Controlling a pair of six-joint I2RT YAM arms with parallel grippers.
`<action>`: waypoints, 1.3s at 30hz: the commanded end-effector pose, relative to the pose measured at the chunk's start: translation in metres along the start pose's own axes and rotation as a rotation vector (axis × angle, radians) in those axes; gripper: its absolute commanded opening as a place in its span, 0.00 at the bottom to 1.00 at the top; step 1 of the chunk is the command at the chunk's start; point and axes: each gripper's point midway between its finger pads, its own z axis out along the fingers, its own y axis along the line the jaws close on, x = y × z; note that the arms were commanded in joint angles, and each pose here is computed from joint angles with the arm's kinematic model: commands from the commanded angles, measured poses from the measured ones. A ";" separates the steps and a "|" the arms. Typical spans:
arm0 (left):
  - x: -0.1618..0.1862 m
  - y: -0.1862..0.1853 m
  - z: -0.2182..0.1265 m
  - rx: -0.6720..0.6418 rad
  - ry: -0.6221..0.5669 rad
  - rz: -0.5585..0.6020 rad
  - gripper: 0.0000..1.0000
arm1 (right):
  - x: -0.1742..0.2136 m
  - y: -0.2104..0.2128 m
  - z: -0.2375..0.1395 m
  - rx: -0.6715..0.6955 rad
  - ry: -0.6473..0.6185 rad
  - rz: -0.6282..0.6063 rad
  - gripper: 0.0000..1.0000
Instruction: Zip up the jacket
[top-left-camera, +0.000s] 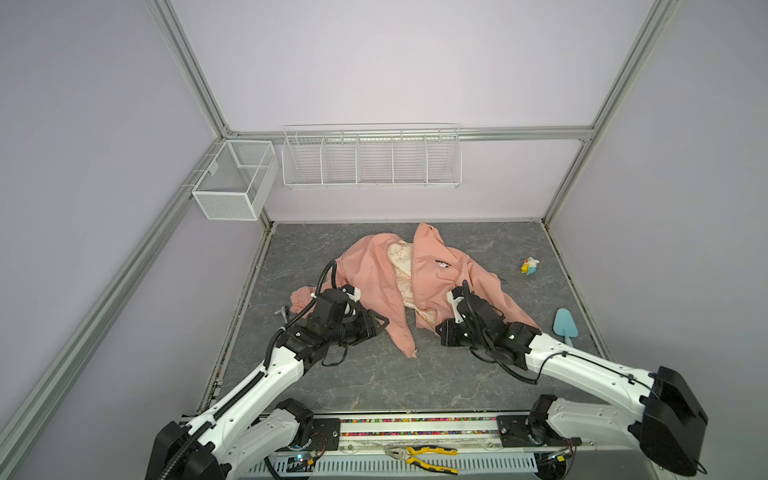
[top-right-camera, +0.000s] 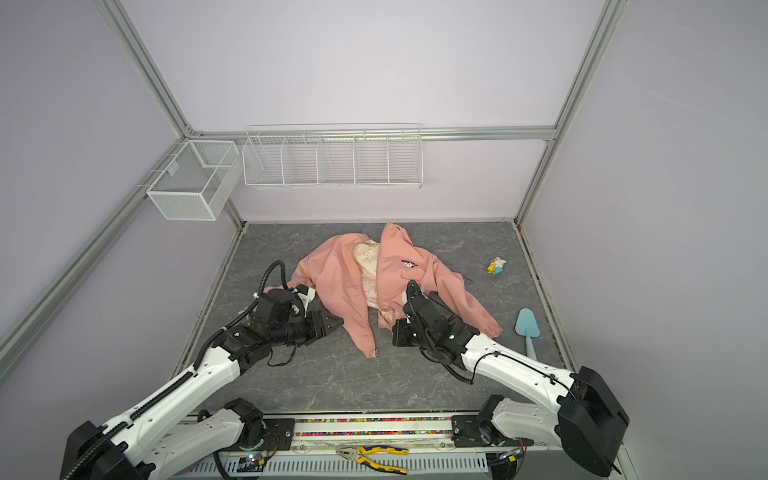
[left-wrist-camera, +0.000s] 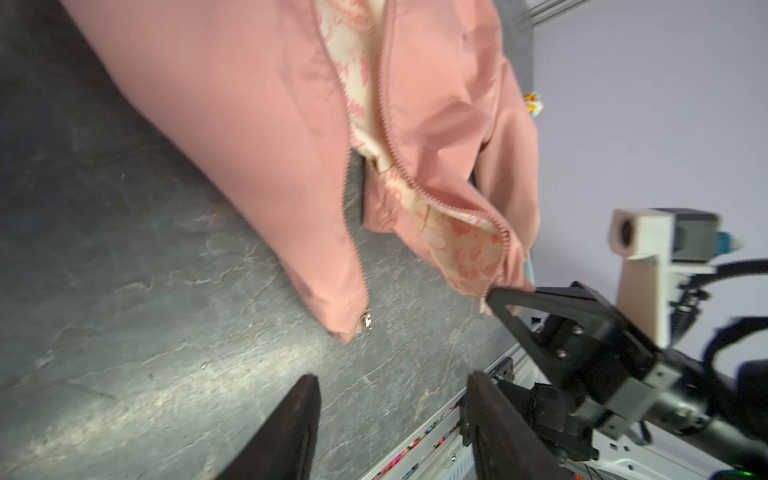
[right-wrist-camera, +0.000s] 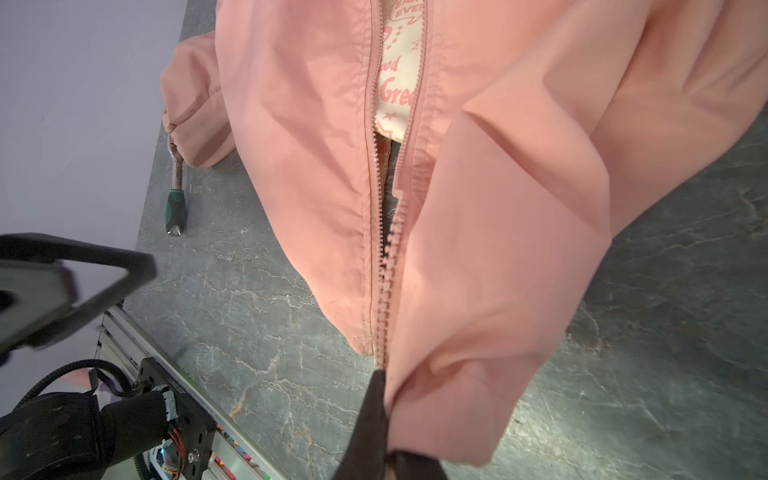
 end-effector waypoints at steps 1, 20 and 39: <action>0.010 0.013 0.005 -0.026 0.034 -0.037 0.58 | 0.008 -0.002 0.014 -0.016 0.035 0.019 0.06; 0.057 0.029 0.078 0.046 0.165 -0.216 0.69 | 0.043 -0.015 0.067 -0.016 0.177 0.084 0.06; 0.065 0.046 0.106 -0.001 0.187 -0.206 0.62 | 0.071 -0.017 0.094 -0.011 0.236 0.102 0.06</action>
